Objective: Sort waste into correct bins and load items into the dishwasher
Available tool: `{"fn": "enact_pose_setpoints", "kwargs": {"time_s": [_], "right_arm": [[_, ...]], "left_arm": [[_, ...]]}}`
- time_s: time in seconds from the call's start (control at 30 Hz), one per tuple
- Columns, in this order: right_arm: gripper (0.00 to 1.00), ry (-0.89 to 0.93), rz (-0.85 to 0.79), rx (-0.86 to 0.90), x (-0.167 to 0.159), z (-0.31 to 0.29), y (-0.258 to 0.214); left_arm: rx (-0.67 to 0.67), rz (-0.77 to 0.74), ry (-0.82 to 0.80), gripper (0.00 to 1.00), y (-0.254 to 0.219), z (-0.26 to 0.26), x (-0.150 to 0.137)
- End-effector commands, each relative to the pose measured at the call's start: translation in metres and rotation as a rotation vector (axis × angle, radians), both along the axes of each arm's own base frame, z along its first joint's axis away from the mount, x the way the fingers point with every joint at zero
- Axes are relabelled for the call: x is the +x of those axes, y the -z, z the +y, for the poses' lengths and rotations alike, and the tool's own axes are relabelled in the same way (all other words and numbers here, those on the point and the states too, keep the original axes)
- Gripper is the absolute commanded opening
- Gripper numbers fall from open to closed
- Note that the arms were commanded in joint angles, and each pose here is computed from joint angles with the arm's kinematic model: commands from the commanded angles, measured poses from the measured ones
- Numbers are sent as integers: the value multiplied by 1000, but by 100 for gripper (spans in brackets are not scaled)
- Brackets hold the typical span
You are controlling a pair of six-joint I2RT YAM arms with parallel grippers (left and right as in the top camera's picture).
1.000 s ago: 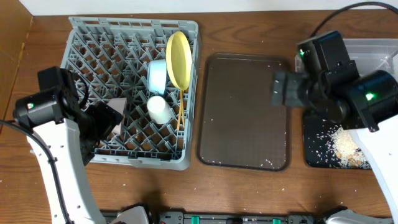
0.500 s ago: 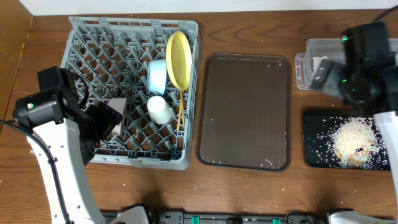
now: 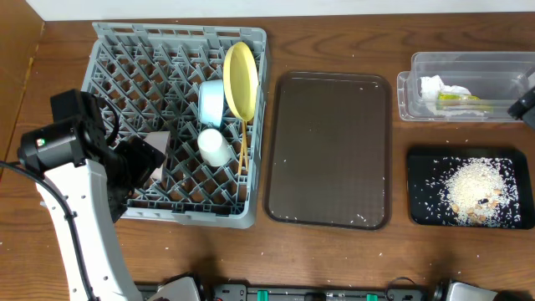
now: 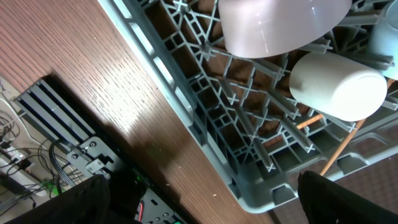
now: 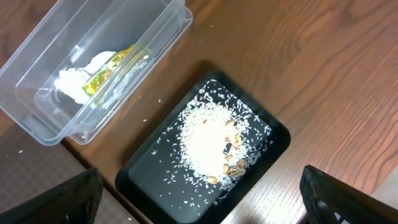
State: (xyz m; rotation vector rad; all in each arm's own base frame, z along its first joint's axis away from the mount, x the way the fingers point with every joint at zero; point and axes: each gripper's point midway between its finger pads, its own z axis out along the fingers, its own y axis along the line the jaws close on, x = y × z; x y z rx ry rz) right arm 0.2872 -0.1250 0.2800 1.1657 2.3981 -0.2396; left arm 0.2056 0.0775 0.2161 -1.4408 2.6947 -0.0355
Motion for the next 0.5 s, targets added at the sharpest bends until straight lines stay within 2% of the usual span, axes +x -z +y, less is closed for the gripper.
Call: {"fn": "enact_pose_setpoints", "kwargs": {"time_s": [0.0,0.3,0.47], "right_arm": [[99,25,5,-3,-3,-4,1],[99,25,5,-3,-3,-4,1],[99,25,5,-3,-3,-4,1]], "left_arm": [[15,9,4,98,0,3,-3],[11,-6,4,98,-1,3,1],[29,-77,5,98,-3,8,18]]}}
